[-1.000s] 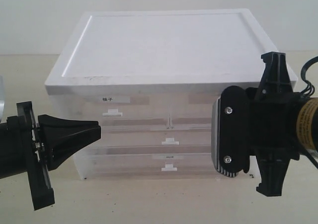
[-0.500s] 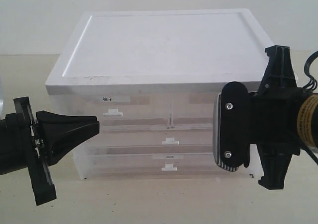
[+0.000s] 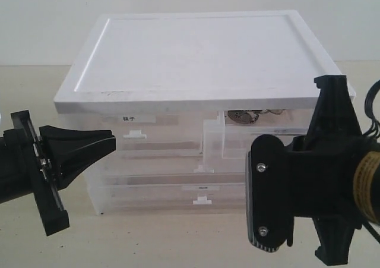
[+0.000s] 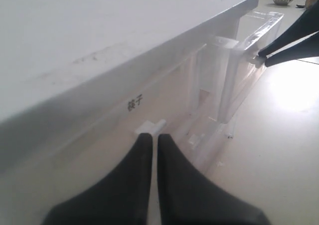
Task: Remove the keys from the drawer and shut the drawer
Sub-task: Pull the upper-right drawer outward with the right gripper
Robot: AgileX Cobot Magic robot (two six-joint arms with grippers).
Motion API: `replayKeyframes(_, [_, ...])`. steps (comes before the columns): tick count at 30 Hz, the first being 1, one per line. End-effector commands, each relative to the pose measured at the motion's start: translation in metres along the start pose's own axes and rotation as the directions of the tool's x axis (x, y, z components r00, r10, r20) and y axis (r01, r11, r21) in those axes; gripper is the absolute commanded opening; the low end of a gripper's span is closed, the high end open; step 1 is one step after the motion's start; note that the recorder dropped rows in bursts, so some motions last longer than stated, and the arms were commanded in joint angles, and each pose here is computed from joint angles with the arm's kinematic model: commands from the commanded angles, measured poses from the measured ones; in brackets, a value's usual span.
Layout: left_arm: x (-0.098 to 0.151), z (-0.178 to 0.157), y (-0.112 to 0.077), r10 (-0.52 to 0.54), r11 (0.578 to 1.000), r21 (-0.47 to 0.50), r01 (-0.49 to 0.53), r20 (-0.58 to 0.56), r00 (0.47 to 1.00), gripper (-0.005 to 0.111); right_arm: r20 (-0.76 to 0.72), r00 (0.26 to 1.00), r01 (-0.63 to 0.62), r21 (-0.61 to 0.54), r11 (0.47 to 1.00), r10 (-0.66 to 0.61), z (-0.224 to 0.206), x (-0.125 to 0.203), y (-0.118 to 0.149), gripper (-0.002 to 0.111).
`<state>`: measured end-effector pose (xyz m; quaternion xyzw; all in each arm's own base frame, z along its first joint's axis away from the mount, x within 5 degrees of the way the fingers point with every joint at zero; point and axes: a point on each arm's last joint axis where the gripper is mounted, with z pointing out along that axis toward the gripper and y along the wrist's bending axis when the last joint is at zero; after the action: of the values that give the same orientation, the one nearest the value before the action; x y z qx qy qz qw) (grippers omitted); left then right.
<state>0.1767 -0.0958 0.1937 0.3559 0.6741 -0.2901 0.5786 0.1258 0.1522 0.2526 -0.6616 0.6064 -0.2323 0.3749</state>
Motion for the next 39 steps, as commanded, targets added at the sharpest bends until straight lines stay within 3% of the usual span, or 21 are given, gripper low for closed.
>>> replayKeyframes(1, [0.001, 0.001, 0.0, -0.005, 1.0, -0.005, 0.005, -0.004, 1.0, 0.005, 0.012, 0.996, -0.088, -0.017, 0.996, 0.088, -0.015, 0.002, 0.005, 0.0])
replayKeyframes(11, [0.001, 0.001, -0.001, -0.003, 1.0, -0.001, 0.003, -0.005, 1.0, 0.005, 0.023, 0.98, -0.193, -0.117, 0.974, 0.197, -0.039, 0.017, 0.009, 0.0])
replayKeyframes(16, [0.001, 0.001, -0.001, -0.002, 1.0, 0.003, 0.002, -0.001, 1.0, 0.005, 0.056, 0.949, -0.304, -0.075, 0.95, 0.309, -0.048, 0.024, 0.001, 0.001])
replayKeyframes(18, [0.001, 0.001, -0.001, -0.002, 1.0, 0.003, 0.002, -0.001, 1.0, 0.005, 0.052, 0.932, -0.355, -0.049, 0.933, 0.358, -0.053, 0.027, -0.006, 0.01])
replayKeyframes(21, [0.001, 0.001, -0.001, -0.002, 1.0, 0.004, 0.002, 0.001, 1.0, 0.005, 0.067, 0.918, -0.389, -0.035, 0.92, 0.391, -0.059, 0.024, -0.017, 0.036])
replayKeyframes(23, [0.001, 0.001, -0.001, -0.002, 1.0, 0.004, 0.002, 0.001, 1.0, 0.005, 0.101, 0.908, -0.405, -0.028, 0.914, 0.406, -0.063, 0.021, -0.023, 0.047])
replayKeyframes(26, [0.001, 0.001, -0.001, -0.002, 1.0, 0.004, 0.002, 0.001, 1.0, 0.005, 0.115, 0.918, -0.383, 0.002, 0.924, 0.381, -0.062, 0.018, -0.026, 0.047])
replayKeyframes(30, [0.001, 0.001, -0.002, 0.003, 1.0, 0.01, -0.003, -0.002, 1.0, 0.005, 0.109, 0.964, -0.248, 0.029, 0.968, 0.244, -0.06, 0.016, -0.027, 0.049])
replayKeyframes(39, [0.002, 0.001, -0.003, 0.012, 1.0, 0.023, -0.012, -0.011, 1.0, 0.005, 0.058, 0.983, -0.175, 0.045, 0.984, 0.172, -0.05, 0.009, -0.024, 0.054])
